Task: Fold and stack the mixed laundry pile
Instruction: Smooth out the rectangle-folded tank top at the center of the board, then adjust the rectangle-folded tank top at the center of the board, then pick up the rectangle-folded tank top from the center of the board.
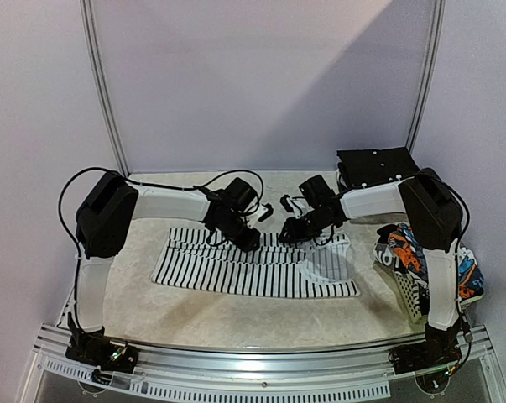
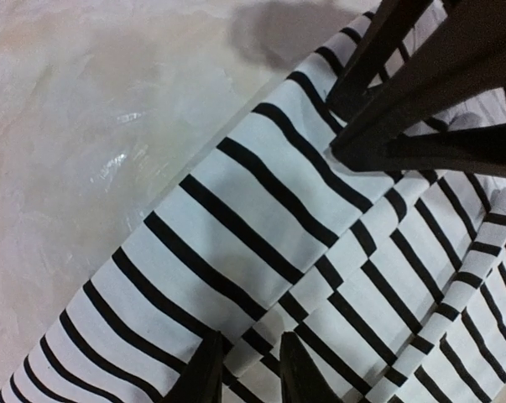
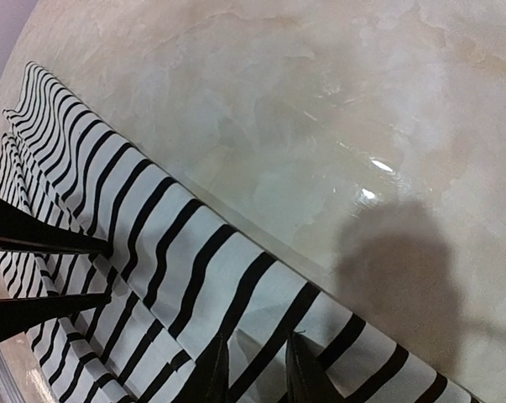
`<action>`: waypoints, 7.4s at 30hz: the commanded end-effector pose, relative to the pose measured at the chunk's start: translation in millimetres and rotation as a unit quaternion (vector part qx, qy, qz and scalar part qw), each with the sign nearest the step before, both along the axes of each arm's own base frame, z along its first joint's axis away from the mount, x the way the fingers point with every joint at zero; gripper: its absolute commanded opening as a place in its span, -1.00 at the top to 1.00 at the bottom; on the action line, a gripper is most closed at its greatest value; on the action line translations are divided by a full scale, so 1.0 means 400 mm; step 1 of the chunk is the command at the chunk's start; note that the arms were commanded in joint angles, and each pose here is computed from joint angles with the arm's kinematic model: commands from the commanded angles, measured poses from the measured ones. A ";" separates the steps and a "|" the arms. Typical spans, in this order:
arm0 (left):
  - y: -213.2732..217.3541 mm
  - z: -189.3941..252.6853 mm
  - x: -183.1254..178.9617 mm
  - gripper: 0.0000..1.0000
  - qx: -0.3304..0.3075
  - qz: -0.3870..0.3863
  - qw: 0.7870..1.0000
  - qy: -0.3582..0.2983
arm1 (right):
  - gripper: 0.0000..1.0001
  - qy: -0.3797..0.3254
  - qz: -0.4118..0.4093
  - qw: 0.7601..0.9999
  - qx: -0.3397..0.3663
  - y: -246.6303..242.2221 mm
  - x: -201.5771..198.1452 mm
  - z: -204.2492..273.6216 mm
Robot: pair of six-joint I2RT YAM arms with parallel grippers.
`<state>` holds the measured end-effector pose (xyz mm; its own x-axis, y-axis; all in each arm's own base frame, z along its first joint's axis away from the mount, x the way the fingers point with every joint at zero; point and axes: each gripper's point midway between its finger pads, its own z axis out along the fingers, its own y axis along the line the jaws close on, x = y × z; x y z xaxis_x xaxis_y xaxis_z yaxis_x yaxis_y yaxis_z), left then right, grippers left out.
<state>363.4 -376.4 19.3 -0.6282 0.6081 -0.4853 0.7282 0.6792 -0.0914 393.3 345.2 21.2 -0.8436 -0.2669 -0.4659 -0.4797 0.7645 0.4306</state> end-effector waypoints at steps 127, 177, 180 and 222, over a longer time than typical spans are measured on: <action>0.509 -0.057 -0.097 0.43 0.016 0.364 0.927 0.085 | 0.40 0.049 -0.072 0.988 -0.128 -0.082 -0.006 -0.133; 0.100 0.114 -0.374 0.09 -0.106 0.224 0.967 0.056 | -0.25 -0.040 0.021 0.999 -0.004 0.018 0.270 0.217; 0.114 0.118 -0.398 0.06 -0.096 0.208 0.972 0.050 | -0.41 -0.054 0.017 0.998 -0.022 0.014 0.208 0.231; 0.046 -0.041 -0.600 0.46 -0.024 0.122 0.986 0.109 | -0.12 0.116 -0.102 0.988 0.030 -0.245 -0.589 0.025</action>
<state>129.0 -358.0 15.0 -0.8447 0.3963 -0.3599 0.5036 0.8161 -0.2834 167.1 232.2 33.8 -0.9565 -0.0506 -0.2872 -0.1920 0.8506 0.4895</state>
